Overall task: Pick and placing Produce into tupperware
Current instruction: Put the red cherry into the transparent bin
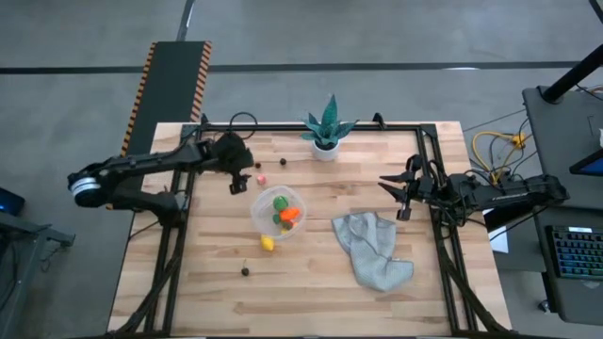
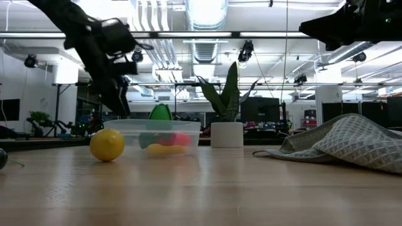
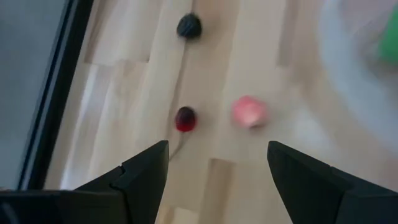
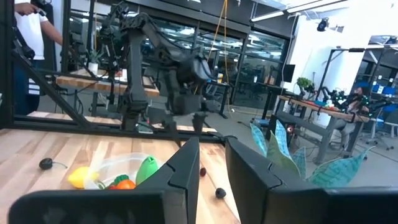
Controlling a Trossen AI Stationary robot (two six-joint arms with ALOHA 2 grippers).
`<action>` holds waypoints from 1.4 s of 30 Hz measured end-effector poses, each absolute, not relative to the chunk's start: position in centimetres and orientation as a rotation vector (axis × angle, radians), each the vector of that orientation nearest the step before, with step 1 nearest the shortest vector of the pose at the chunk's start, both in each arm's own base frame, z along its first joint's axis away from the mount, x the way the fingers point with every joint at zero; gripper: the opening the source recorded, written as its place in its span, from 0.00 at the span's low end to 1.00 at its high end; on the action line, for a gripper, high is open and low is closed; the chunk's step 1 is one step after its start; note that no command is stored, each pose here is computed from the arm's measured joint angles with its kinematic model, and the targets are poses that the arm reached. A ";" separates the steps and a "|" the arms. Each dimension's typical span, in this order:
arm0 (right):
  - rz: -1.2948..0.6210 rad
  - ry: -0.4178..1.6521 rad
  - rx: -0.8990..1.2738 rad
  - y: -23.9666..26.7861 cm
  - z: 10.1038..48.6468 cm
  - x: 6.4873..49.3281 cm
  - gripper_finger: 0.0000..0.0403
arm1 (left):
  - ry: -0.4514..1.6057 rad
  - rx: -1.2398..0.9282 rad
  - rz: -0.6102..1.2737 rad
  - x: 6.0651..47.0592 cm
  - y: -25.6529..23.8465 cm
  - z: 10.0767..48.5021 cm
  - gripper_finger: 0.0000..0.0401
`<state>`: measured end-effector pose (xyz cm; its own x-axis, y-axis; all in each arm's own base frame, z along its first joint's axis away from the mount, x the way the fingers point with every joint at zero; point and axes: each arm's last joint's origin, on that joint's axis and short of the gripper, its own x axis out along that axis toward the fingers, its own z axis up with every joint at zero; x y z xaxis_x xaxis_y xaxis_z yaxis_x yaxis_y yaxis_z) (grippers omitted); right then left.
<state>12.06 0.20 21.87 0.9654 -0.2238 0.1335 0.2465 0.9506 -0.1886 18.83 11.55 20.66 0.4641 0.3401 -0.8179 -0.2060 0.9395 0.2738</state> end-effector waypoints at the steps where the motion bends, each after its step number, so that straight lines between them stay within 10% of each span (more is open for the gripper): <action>1: -0.239 -0.109 -0.206 0.2 21.9 12.1 0.18 | 1.051 0.159 0.333 18.9 12.0 20.4 0.64; 42: -0.244 -0.105 -0.270 0.2 21.9 12.0 0.18 | 1.223 0.002 0.352 23.0 18.0 15.8 0.64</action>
<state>12.04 0.20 21.88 0.9652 -0.2240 0.1347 0.2520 0.9347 -0.2509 23.02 17.99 15.80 0.2935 0.2656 -0.9183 -0.2638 0.9458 0.1892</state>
